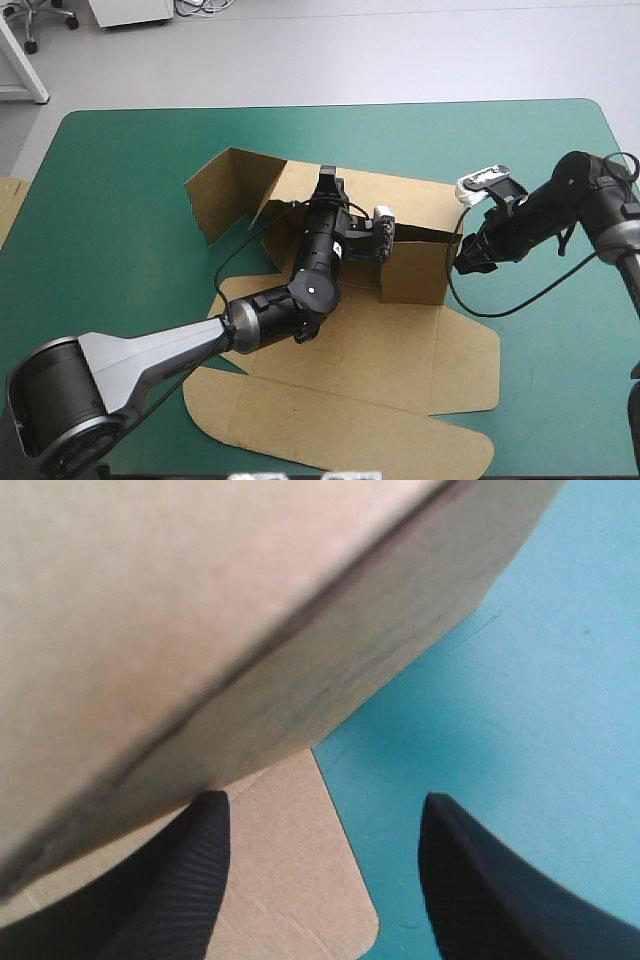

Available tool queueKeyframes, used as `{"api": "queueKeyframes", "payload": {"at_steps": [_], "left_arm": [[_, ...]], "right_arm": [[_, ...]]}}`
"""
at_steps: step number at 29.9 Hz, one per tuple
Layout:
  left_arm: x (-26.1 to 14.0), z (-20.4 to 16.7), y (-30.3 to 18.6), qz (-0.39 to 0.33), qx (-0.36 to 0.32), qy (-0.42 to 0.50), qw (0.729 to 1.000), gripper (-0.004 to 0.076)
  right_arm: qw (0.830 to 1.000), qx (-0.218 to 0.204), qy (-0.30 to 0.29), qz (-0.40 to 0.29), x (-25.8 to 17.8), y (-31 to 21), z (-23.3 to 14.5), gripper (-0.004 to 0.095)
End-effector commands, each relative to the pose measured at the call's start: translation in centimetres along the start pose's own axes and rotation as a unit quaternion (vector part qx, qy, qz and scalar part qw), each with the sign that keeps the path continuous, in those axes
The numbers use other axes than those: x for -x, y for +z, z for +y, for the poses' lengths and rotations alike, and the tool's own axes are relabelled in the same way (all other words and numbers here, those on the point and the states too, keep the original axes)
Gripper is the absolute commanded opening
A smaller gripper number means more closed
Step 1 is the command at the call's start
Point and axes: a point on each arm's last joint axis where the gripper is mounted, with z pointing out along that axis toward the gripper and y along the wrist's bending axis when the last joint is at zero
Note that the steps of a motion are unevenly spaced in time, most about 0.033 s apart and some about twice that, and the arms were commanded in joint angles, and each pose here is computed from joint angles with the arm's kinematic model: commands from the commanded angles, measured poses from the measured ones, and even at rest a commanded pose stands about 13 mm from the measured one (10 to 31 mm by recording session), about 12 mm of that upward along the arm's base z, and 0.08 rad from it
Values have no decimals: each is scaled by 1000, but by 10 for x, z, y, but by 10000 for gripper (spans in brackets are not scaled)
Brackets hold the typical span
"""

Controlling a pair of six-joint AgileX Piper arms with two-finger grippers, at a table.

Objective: Fold the box

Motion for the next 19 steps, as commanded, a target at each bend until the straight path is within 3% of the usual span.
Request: {"api": "queueKeyframes", "payload": {"at_steps": [1,13,19], "left_arm": [[2,19,-8,-24,20,-13,999,-10],[-2,19,-5,-17,18,-18,1000,-10],[-2,19,-5,-17,18,-18,1000,-10]], "right_arm": [[999,10,-13,-39,3,-25,25,544],[999,8,-2,-42,-17,-28,54,542],[995,-27,15,-100,-38,-19,56,542]]}}
